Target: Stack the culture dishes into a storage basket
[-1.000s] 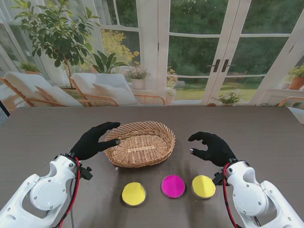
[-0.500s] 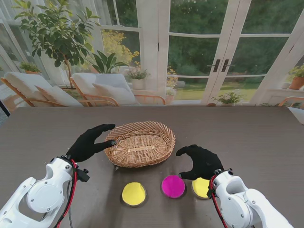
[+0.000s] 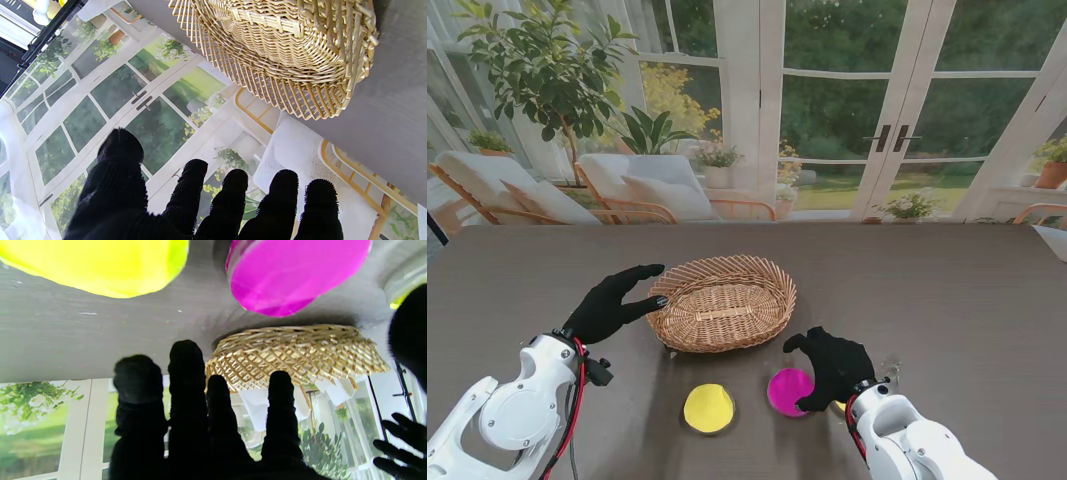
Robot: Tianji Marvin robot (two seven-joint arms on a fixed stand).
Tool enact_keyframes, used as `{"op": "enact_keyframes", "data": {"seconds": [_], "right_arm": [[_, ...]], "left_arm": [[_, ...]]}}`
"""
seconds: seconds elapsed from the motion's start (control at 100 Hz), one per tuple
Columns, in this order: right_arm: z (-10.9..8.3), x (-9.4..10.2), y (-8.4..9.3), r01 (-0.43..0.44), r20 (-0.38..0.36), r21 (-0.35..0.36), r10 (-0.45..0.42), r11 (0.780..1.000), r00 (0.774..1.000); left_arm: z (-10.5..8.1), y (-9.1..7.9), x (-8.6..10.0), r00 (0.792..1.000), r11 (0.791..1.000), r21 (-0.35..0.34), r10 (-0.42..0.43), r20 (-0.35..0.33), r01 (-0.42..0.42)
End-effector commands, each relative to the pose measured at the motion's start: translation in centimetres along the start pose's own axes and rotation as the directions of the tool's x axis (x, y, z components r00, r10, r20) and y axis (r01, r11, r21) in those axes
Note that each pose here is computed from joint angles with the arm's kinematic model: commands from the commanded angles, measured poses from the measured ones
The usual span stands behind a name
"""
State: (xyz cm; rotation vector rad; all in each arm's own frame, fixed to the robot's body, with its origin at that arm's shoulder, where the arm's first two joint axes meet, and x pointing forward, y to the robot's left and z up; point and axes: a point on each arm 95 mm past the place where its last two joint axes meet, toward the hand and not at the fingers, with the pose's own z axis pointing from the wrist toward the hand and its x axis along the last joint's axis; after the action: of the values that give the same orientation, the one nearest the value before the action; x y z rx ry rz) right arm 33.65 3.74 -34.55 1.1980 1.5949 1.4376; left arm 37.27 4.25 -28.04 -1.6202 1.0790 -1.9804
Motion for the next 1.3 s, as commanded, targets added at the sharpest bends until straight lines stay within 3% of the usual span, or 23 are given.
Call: {"op": "enact_keyframes", "data": {"seconds": [0.0, 0.21, 0.8, 1.29], "right_arm": [[-0.1, 0.0, -1.1, 0.001, -0.014, 0.045, 0.0, 0.999, 1.0], [0.2, 0.2, -2.5, 0.046, -0.026, 0.079, -0.044, 0.996, 0.999], [0.9, 1.2, -2.8, 0.118, -0.046, 0.119, -0.113, 0.986, 0.992], [2.2, 1.5, -3.2, 0.13, -0.042, 0.137, -0.126, 0.982, 0.991]], "left_arm": [[-0.1, 0.3, 0.4, 1.0, 1.0, -0.019, -0.001, -0.002, 0.001], [-0.2, 0.2, 0.5, 1.0, 1.0, -0.025, 0.013, -0.002, -0.013], [-0.2, 0.3, 0.6, 1.0, 0.998, -0.058, -0.005, 0.006, 0.006], [-0.3, 0.2, 0.4, 1.0, 0.998, -0.065, -0.01, 0.005, 0.01]]}}
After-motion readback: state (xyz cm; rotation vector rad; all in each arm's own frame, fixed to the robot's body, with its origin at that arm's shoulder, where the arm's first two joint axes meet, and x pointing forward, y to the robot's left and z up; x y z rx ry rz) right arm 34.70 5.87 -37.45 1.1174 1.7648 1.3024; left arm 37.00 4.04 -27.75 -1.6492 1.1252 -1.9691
